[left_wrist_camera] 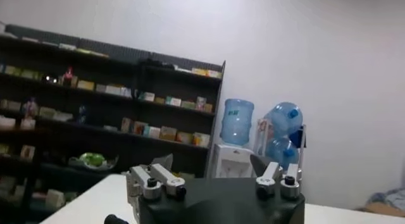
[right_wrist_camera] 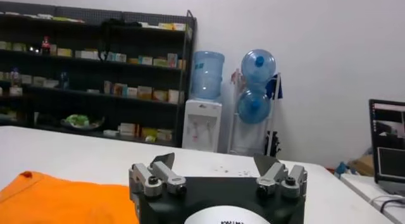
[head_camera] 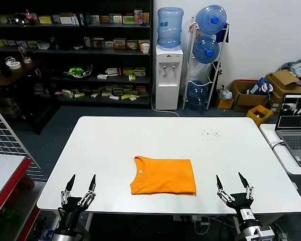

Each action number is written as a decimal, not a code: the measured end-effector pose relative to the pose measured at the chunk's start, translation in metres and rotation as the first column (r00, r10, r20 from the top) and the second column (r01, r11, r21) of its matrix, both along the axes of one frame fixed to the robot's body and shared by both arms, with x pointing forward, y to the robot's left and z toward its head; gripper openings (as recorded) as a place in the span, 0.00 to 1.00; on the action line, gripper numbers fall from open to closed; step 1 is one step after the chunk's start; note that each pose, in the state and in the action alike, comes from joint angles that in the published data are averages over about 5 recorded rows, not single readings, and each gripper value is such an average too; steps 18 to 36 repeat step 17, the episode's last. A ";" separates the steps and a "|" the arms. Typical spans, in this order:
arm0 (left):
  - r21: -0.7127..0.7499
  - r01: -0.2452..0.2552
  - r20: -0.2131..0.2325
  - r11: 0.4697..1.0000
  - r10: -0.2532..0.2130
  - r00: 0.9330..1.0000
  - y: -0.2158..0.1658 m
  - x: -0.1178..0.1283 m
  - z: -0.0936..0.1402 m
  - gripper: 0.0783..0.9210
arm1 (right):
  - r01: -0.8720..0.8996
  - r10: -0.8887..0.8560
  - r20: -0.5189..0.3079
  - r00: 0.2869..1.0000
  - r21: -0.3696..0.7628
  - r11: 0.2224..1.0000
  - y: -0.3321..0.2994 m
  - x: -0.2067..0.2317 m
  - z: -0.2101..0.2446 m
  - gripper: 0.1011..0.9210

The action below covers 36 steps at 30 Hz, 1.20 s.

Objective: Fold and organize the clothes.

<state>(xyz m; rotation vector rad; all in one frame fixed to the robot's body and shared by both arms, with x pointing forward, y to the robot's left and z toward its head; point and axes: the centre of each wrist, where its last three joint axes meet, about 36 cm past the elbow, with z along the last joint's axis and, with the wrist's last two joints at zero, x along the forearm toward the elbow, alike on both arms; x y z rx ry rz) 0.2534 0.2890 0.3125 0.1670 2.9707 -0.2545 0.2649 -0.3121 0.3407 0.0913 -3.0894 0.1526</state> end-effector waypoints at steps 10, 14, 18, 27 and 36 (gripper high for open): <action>0.043 0.013 0.025 0.999 -0.014 1.000 -0.004 -0.016 -0.004 0.88 | -0.001 0.002 0.030 1.000 -0.018 1.000 0.013 -0.015 -0.019 0.88; 0.046 0.014 0.027 0.999 -0.015 1.000 -0.010 -0.021 -0.005 0.88 | -0.001 0.002 0.042 0.999 -0.018 1.000 0.017 -0.015 -0.021 0.88; 0.047 0.012 0.026 0.999 -0.013 1.000 -0.013 -0.023 -0.005 0.88 | -0.002 0.003 0.046 0.999 -0.018 1.000 0.018 -0.015 -0.022 0.88; 0.047 0.012 0.026 0.999 -0.013 1.000 -0.013 -0.023 -0.005 0.88 | -0.002 0.003 0.046 0.999 -0.018 1.000 0.018 -0.015 -0.022 0.88; 0.047 0.012 0.026 0.999 -0.013 1.000 -0.013 -0.023 -0.005 0.88 | -0.002 0.003 0.046 0.999 -0.018 1.000 0.018 -0.015 -0.022 0.88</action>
